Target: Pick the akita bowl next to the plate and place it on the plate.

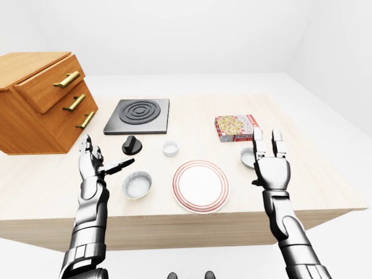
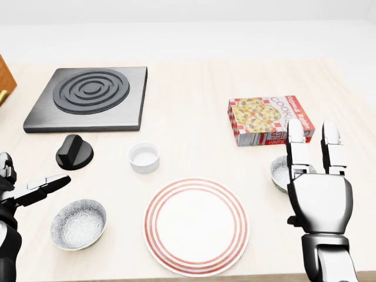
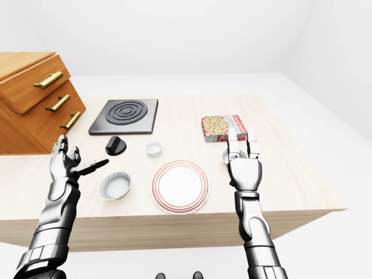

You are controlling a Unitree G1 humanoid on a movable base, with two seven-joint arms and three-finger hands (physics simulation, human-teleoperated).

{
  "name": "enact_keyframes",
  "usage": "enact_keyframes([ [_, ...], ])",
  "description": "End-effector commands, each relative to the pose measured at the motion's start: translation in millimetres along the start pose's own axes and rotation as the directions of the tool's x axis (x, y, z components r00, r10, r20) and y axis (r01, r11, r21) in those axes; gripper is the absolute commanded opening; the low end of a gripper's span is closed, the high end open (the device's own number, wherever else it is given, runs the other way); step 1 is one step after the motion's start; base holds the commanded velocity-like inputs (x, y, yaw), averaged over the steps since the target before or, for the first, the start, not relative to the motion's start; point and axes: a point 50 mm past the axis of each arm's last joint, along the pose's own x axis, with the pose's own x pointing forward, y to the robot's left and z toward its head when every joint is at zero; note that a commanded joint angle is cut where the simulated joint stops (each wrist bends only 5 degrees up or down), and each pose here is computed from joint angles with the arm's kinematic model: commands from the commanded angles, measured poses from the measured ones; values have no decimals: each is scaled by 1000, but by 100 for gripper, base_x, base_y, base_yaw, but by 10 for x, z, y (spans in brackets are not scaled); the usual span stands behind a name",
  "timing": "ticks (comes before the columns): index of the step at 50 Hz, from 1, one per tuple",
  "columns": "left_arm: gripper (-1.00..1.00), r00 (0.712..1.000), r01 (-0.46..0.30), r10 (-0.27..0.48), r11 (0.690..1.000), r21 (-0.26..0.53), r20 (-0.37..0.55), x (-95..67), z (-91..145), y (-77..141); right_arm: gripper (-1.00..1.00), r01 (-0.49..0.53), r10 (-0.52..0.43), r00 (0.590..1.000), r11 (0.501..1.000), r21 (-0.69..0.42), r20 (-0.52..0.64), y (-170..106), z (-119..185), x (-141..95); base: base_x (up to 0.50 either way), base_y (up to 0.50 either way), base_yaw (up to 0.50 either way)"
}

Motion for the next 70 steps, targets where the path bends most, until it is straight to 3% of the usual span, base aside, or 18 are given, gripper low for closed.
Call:
enact_keyframes([
  [1, 100, 1000, 0, 0, 1000, 0, 0, -2, -6, -2, 100, -43, 43, 999, 999, 5, 5, 94, 1, -9, 0, 0, 0],
  [28, 100, 1000, -4, 4, 1000, -6, -6, 3, 1, 1, 100, -170, 168, 985, 983, -70, -33, 345, -167, 190, 0, 0, 0],
  [53, 100, 1000, -8, 8, 1000, -11, -8, 6, 7, 0, 100, -198, 192, 979, 975, -98, -63, 356, -270, 429, 0, 0, 0],
  [70, 100, 1000, -8, 8, 1000, -11, -7, 10, 0, 6, 100, -290, 285, 957, 952, -96, -58, 499, -258, 450, 0, 0, 0],
])
